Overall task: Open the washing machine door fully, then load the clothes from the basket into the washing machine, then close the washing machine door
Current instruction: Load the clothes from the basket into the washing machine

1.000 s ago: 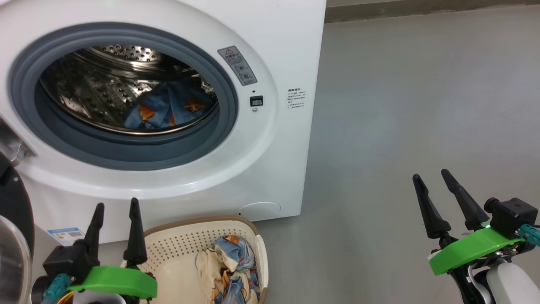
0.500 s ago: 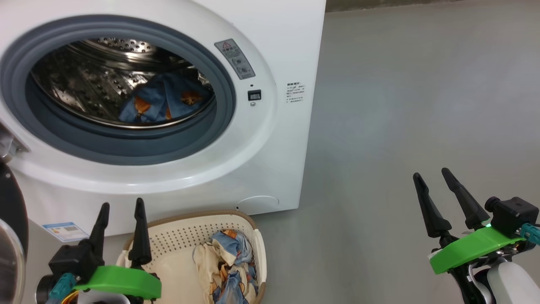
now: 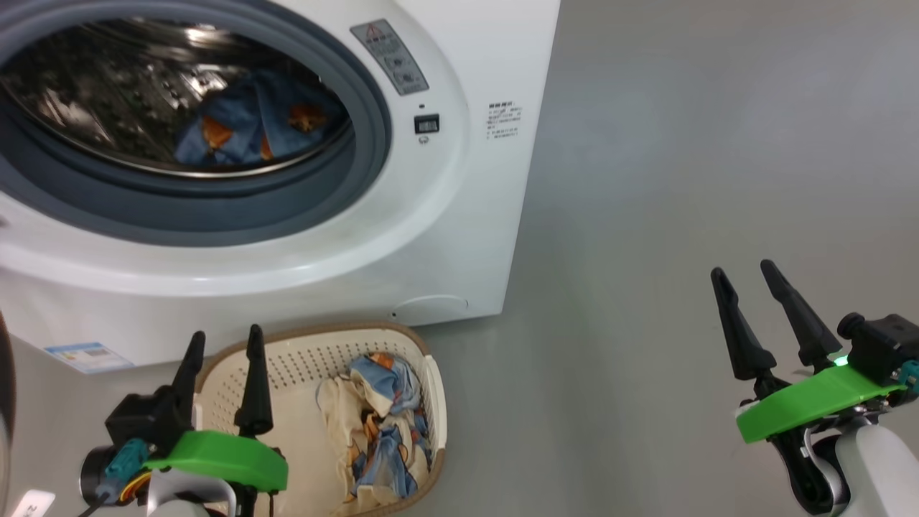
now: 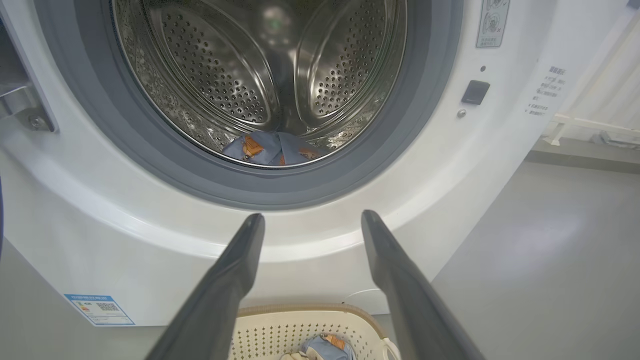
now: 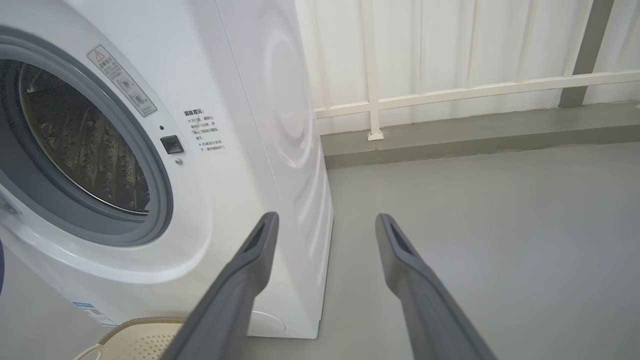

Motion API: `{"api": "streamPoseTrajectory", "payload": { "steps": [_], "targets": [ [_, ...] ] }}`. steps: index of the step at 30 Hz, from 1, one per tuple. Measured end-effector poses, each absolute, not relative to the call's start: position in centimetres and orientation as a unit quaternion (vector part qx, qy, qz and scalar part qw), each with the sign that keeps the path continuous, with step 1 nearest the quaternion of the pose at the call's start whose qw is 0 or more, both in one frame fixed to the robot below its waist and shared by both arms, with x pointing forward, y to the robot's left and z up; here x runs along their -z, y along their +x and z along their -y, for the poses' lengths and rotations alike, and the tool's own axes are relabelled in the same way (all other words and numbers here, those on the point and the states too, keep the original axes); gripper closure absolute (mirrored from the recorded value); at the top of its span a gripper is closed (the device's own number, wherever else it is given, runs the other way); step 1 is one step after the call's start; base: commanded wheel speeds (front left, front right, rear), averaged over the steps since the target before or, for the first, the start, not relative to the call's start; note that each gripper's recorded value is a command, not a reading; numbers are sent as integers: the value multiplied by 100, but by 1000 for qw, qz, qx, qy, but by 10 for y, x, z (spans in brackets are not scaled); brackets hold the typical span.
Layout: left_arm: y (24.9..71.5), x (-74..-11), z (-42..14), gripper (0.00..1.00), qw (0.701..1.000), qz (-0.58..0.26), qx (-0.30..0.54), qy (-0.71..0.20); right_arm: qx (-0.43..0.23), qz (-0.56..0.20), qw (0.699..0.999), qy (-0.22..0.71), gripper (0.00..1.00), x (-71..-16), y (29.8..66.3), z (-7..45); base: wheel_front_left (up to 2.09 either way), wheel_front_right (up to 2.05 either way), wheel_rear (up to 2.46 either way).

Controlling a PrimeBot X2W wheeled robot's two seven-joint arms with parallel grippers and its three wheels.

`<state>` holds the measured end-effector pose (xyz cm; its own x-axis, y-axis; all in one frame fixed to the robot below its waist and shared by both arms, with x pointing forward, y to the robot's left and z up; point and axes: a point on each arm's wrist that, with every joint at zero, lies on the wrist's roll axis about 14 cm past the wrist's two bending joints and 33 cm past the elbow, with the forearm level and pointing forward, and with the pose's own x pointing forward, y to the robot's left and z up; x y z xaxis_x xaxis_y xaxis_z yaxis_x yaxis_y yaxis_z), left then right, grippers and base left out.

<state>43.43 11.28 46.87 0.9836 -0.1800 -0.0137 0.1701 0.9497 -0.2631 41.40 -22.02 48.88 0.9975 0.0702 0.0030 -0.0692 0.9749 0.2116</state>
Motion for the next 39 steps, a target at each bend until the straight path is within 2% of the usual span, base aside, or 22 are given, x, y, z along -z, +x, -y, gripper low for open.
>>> {"api": "streamPoseTrajectory", "payload": {
  "steps": [17, 32, 39],
  "targets": [
    [462, -368, -87, 0, 971, -158, 107, -146, -24, -41, 992, 113, 0, -451, 446, 226, 0, 0, 0],
    [456, -256, -52, 0, 922, -331, 149, -135, -10, -72, 990, 124, 0, -413, 473, 231, 0, 0, 0],
    [459, -214, -46, 0, 902, -381, 160, -123, -11, -86, 988, 125, 0, -394, 486, 230, 0, 0, 0]
  ]
}}
